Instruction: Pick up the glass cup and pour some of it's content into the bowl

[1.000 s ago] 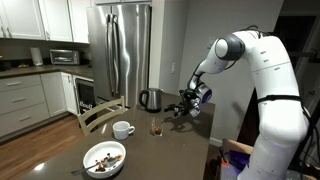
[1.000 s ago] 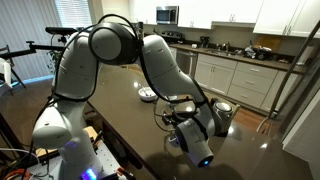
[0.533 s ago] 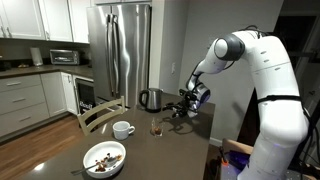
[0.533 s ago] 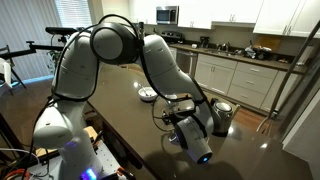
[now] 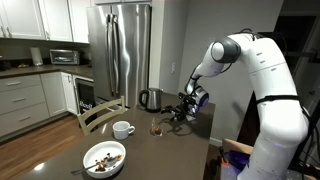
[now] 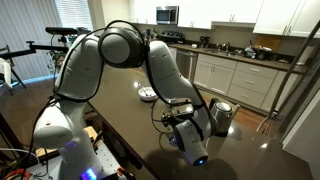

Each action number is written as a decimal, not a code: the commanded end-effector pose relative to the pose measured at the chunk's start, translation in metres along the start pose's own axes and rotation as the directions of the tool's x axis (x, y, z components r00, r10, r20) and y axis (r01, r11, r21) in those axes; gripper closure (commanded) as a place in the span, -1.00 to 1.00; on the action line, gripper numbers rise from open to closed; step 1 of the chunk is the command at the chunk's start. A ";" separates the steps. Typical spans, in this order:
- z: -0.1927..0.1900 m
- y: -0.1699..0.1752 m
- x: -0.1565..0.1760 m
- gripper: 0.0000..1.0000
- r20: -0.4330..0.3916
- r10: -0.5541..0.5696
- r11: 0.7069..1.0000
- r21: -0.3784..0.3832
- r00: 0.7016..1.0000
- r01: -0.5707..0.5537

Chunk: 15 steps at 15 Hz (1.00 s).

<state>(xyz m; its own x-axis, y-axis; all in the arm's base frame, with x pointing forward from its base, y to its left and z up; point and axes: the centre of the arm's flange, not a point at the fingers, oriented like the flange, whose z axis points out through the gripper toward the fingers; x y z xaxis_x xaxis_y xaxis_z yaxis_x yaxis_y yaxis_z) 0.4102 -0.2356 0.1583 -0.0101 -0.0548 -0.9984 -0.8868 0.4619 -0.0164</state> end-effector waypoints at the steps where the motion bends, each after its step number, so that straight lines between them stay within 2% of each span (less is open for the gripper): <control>1: 0.019 -0.007 0.013 -1.00 0.010 -0.078 0.997 0.023 0.997 0.078; 6: 0.040 -0.009 0.021 -1.00 0.003 -0.112 0.994 -0.001 0.994 0.112; 15: 0.052 -0.012 0.029 -1.00 0.010 -0.047 0.999 -0.023 0.999 0.047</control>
<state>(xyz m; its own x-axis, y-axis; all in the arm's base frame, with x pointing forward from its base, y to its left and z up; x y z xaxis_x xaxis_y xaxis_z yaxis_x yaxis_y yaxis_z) 0.4352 -0.1988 0.1289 0.0553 -0.0847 -0.9949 -0.9021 0.4229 -0.0861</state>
